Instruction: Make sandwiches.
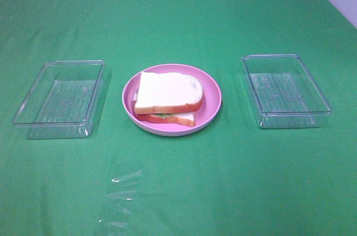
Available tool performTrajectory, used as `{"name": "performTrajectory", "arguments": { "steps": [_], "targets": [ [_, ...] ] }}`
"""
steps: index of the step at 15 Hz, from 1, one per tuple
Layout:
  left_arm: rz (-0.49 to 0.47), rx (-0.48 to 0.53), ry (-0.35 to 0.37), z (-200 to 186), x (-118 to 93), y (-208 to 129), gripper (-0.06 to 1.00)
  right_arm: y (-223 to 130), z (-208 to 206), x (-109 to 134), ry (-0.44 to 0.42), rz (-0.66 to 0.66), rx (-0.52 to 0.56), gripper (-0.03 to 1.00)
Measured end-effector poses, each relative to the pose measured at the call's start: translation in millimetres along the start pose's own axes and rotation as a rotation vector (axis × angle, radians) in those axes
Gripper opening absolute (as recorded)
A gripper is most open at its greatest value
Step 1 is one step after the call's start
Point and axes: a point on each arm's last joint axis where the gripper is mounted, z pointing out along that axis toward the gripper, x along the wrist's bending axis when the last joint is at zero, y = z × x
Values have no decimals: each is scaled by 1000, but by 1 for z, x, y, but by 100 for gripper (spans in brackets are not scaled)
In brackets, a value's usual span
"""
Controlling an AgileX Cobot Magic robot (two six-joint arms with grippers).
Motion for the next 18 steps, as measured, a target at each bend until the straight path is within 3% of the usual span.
{"name": "performTrajectory", "arguments": {
  "steps": [1,5,18],
  "targets": [
    [0,0,0,0,0,0,97,-9,-8,0,10,-5,-85,90],
    [0,0,0,0,0,0,97,-28,-23,-2,30,-16,-263,90],
    [0,0,0,0,0,0,97,-29,-21,-3,-8,-42,-266,90]
  ]
}}
